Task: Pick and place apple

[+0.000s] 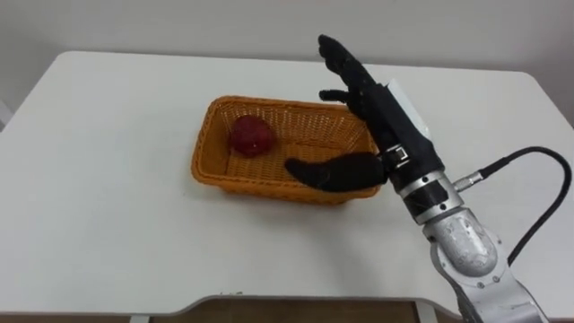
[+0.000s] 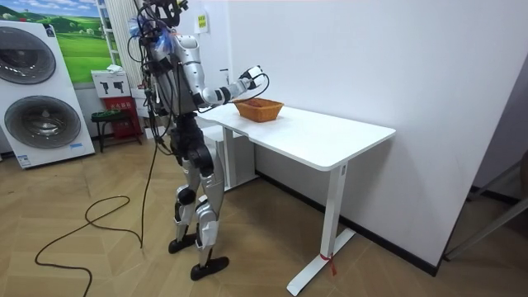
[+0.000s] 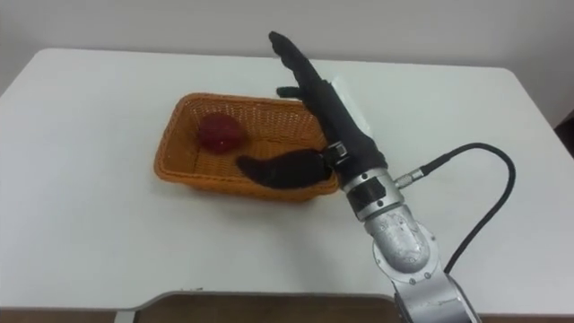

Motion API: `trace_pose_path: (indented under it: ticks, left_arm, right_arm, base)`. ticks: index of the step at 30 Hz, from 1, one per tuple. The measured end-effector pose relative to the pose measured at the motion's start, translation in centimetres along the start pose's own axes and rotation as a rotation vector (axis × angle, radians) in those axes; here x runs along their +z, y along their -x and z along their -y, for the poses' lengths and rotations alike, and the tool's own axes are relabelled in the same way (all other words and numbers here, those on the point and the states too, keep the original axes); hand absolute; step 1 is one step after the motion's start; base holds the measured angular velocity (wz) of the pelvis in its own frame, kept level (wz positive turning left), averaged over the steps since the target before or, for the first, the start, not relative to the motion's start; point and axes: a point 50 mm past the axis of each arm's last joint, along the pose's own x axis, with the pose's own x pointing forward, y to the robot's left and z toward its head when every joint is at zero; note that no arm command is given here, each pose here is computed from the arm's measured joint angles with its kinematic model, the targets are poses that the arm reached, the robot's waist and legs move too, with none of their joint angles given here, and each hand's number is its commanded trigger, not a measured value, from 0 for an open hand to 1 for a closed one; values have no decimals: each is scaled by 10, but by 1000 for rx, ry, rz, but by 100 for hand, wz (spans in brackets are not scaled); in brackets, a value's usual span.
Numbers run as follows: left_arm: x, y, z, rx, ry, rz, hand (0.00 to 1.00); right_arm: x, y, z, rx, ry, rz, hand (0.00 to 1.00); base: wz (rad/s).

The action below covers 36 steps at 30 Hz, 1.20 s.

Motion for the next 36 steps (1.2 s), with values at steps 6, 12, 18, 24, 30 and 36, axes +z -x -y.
trace_pose_path:
  ticks: [6,12,18,24,30,36]
  left_arm:
    - [-1,0,1,-16,7,0,0]
    - [-14,2,-3,4,83,-43,0]
    - [-28,6,-3,54,140,-82,0]
    - [-43,10,-7,109,194,-119,0]
    - [-43,11,-7,124,202,-120,0]
    - [-43,11,-14,175,218,-141,0]
  right_arm:
    - [8,0,12,-63,14,43,0]
    - [20,5,52,-279,77,94,0]
    - [39,26,109,-681,150,184,0]
    - [60,64,160,-1153,225,310,0]
    - [45,111,190,-1586,242,268,0]
    - [0,175,212,-1991,75,11,0]
  base:
    - [0]
    - [0]
    - [-2]
    - [-2]
    - [-8]
    - [0]
